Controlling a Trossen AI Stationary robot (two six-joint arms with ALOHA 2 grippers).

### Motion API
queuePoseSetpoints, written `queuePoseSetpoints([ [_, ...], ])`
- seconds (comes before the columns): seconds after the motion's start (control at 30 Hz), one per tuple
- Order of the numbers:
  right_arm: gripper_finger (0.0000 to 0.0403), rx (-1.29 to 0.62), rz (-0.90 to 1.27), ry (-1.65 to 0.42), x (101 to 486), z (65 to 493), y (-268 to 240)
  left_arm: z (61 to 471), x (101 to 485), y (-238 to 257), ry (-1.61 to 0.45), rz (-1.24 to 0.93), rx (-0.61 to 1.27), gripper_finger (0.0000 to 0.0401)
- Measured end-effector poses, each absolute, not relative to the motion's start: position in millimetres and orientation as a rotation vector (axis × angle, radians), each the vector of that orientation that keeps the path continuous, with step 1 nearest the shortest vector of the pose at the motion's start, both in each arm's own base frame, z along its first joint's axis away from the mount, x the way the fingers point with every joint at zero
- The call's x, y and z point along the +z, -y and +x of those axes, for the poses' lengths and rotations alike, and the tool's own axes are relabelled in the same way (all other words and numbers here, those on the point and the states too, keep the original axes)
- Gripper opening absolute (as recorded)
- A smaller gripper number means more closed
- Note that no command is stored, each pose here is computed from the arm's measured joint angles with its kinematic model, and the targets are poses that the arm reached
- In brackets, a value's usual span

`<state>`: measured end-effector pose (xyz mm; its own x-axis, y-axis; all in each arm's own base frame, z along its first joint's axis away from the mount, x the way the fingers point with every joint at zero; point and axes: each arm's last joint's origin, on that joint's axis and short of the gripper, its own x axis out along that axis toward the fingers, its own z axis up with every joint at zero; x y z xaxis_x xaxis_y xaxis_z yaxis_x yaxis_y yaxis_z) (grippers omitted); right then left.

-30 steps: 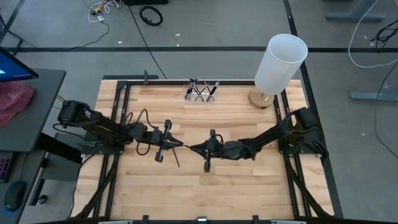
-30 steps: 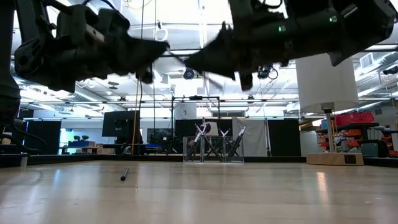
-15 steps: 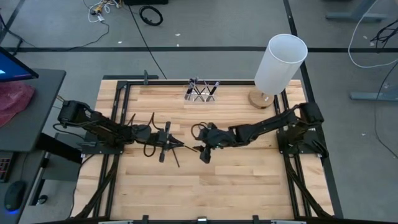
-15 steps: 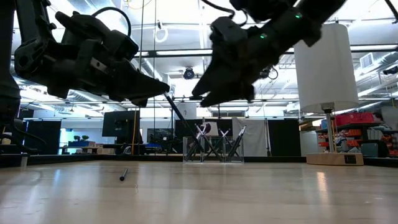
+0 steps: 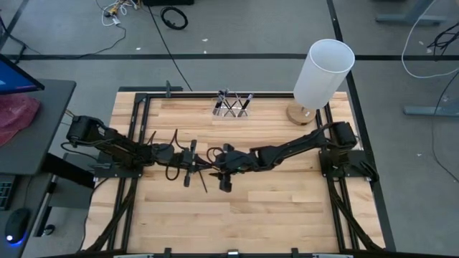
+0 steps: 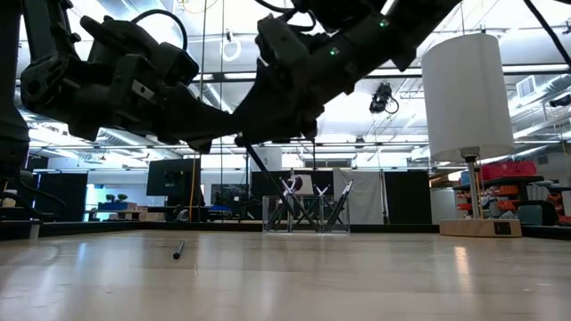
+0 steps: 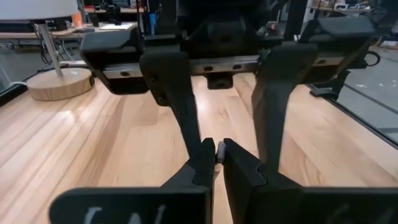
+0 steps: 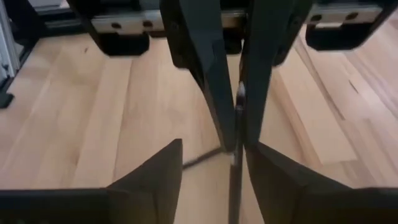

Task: Pick & Place Makeup Supplies
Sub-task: Put the black makeup brush into the transparent organizer

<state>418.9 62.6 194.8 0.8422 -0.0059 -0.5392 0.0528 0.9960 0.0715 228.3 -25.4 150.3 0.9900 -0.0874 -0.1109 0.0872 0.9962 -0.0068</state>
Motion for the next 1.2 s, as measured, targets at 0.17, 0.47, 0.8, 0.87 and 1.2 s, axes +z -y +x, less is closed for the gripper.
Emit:
queuePoseSetpoints([
  [0.17, 0.0139, -0.033, 0.068, -0.565, 194, 421, -60, 228, 151, 25, -0.1, -0.002, -0.083, 0.0022],
  [0.47, 0.0013, -0.032, 0.036, -0.569, 194, 420, -60, 228, 153, 25, -0.084, -0.007, -0.075, 0.0028],
  [0.8, 0.001, -0.13, 0.189, -0.447, 145, 388, -62, 228, 158, 25, -0.042, 0.042, -0.068, 0.0159],
  [0.87, 0.0011, -0.188, 0.232, -0.365, 138, 378, -57, 228, 157, 25, -0.054, 0.044, -0.057, 0.0184],
  [1.2, 0.0011, -0.511, 0.089, 0.087, 166, 370, 3, 228, 155, 22, -0.079, 0.047, 0.022, 0.022],
])
